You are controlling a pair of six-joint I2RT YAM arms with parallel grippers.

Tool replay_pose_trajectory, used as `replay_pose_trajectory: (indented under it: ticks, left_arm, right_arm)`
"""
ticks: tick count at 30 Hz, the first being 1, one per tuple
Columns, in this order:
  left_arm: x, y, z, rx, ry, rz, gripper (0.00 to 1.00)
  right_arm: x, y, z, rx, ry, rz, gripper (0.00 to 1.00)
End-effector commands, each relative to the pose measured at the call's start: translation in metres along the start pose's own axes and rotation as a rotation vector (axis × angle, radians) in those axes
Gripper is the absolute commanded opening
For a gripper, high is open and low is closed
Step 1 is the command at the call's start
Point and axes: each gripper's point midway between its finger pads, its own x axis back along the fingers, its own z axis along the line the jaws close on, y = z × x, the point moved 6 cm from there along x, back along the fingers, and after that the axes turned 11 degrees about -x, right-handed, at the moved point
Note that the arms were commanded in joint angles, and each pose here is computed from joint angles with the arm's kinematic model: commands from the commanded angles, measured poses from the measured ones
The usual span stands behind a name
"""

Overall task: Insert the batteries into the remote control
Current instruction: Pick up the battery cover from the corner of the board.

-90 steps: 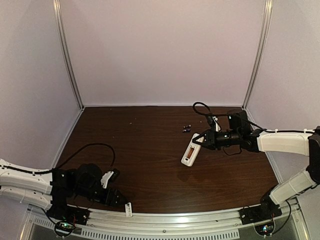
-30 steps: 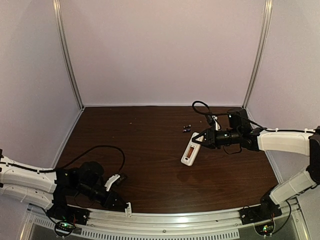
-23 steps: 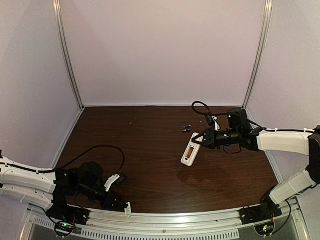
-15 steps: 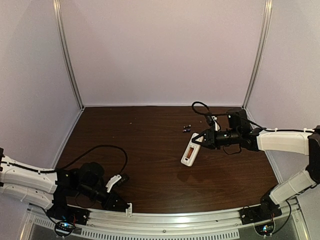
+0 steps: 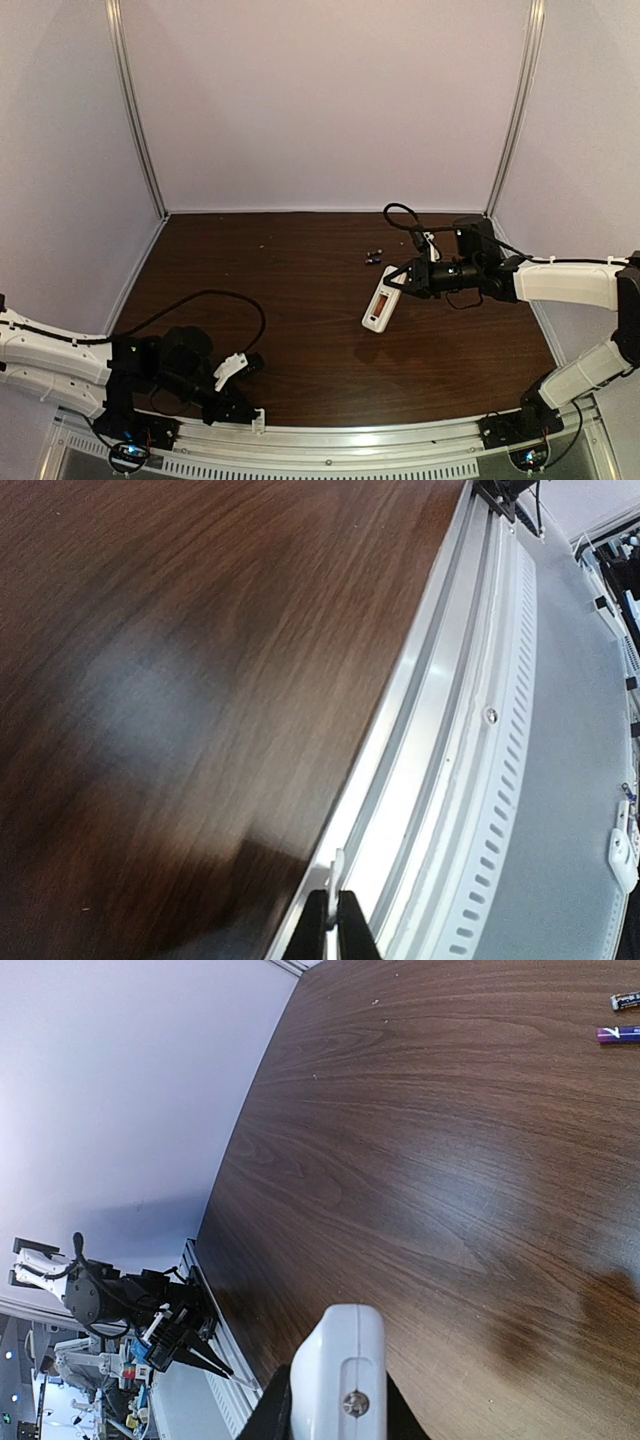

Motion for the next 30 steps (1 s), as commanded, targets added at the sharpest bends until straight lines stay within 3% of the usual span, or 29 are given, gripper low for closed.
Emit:
replay_pose_trajectory:
  ticks: [1,9,17,26,30]
  left_arm:
    - [0.022,0.068,-0.016,-0.078,-0.022,-0.307,0.0]
    - [0.02,0.044,-0.01,0.047,-0.046,-0.348,0.0]
    - [0.022,0.033,-0.01,0.069,-0.044,-0.328,0.0]
    - [0.04,0.016,-0.003,0.121,0.086,-0.41,0.0]
    - [0.034,0.012,-0.004,0.102,0.067,-0.378,0.0]
  right_arm:
    - [0.0,0.007,0.005,0.023,0.009,-0.009,0.0]
    - [0.0,0.008,0.005,0.025,0.0,-0.01,0.0]
    - [0.0,0.009,0.006,0.024,0.0,-0.013,0.0]
    - [-0.002,0.01,0.005,0.025,-0.003,-0.009,0.0]
    - [-0.003,0.01,0.005,0.025,0.001,-0.006,0.0]
